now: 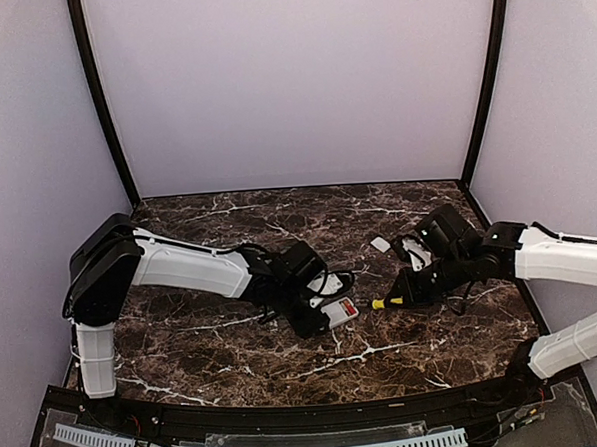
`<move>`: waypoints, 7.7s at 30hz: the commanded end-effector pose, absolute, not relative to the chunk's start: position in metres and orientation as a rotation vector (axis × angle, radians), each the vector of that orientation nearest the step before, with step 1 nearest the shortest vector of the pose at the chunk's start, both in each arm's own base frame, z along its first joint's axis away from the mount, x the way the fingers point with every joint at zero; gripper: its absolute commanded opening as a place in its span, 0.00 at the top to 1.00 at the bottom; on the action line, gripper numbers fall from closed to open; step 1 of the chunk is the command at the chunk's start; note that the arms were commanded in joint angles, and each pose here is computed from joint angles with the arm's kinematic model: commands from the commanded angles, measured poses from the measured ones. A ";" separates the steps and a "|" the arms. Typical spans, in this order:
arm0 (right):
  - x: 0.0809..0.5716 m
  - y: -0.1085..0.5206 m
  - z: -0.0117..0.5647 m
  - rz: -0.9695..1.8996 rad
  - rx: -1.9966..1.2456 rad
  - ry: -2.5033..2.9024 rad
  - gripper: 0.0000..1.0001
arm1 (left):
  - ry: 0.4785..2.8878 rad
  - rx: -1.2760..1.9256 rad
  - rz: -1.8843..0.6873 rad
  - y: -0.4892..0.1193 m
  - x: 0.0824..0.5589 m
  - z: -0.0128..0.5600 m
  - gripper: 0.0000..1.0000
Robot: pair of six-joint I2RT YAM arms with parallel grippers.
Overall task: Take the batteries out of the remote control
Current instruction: Adjust the remote control without the battery cover at the center of the board, then move the remote control without the battery cover to the center of the board, then remove the battery from the remote control without the battery cover.
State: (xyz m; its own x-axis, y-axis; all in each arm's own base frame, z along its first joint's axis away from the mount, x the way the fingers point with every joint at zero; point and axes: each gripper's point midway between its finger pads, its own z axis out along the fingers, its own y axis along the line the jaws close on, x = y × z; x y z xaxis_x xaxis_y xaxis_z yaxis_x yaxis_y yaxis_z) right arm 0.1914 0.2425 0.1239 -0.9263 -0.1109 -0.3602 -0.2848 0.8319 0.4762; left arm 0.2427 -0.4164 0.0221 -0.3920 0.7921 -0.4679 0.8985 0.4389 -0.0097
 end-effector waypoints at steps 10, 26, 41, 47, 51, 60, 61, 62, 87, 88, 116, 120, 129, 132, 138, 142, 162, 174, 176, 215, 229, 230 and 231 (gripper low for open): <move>0.181 0.253 0.112 0.716 -0.480 2.767 1.00 | 2.143 1.574 -0.368 -0.397 0.224 0.028 0.62; 0.157 0.257 0.128 0.738 -0.567 2.828 1.00 | 1.925 1.798 -0.459 -0.399 0.172 0.041 0.63; 0.123 0.260 0.129 0.797 -0.611 2.938 1.00 | 1.864 1.897 -0.411 -0.398 0.158 0.033 0.63; 0.125 0.265 0.123 0.760 -0.624 2.978 1.00 | 1.857 1.906 -0.398 -0.398 0.157 0.032 0.63; 0.123 0.272 0.125 0.787 -0.632 2.986 1.00 | 1.855 1.904 -0.396 -0.398 0.157 0.032 0.63; 0.122 0.264 0.117 0.644 -0.590 3.090 1.00 | 1.850 1.906 -0.388 -0.398 0.157 0.032 0.64; 0.122 0.262 0.117 0.618 -0.586 3.103 1.00 | 1.851 1.906 -0.386 -0.398 0.158 0.032 0.64; 0.123 0.261 0.116 0.590 -0.582 3.113 1.00 | 1.850 1.905 -0.385 -0.398 0.158 0.032 0.64; 0.121 0.284 0.099 0.139 -0.355 3.222 1.00 | 1.858 1.910 -0.404 -0.401 0.153 0.033 0.64; 0.122 0.284 0.098 0.160 -0.333 3.214 1.00 | 1.860 1.907 -0.409 -0.401 0.153 0.034 0.64; 0.128 0.275 0.106 1.294 -0.023 2.673 1.00 | 1.884 1.917 -0.412 -0.400 0.151 0.023 0.64; 0.129 0.272 0.116 1.335 -0.021 2.619 1.00 | 1.885 1.918 -0.410 -0.399 0.151 0.022 0.64; 0.130 0.279 0.139 1.480 -0.034 2.514 1.00 | 1.890 1.921 -0.402 -0.398 0.152 0.019 0.65; 0.129 0.280 0.151 1.514 -0.055 2.478 1.00 | 1.890 1.923 -0.399 -0.398 0.152 0.018 0.65; 0.128 0.276 0.157 1.490 -0.068 2.484 1.00 | 1.891 1.921 -0.390 -0.397 0.153 0.018 0.65; 0.126 0.261 0.143 1.311 -0.073 2.603 1.00 | 1.896 1.915 -0.384 -0.397 0.154 0.017 0.65; 0.117 0.253 0.135 0.876 -0.367 2.916 1.00 | 1.904 1.915 -0.362 -0.396 0.156 0.014 0.65; 0.119 0.271 0.133 0.818 -0.444 2.940 1.00 | 1.901 1.917 -0.365 -0.397 0.156 0.015 0.65; 0.120 0.272 0.131 0.797 -0.450 2.948 1.00 | 1.899 1.917 -0.366 -0.397 0.156 0.016 0.65; 0.110 0.296 0.083 1.071 -0.166 2.977 1.00 | 1.899 1.916 -0.364 -0.396 0.156 0.016 0.65; 0.111 0.287 0.091 1.344 -0.115 2.810 1.00 | 1.905 1.918 -0.366 -0.397 0.155 0.013 0.66; 0.112 0.287 0.093 1.335 -0.123 2.805 1.00 | 1.906 1.918 -0.367 -0.397 0.155 0.013 0.66; 0.112 0.287 0.095 1.327 -0.133 2.802 1.00 | 1.907 1.915 -0.370 -0.397 0.155 0.014 0.66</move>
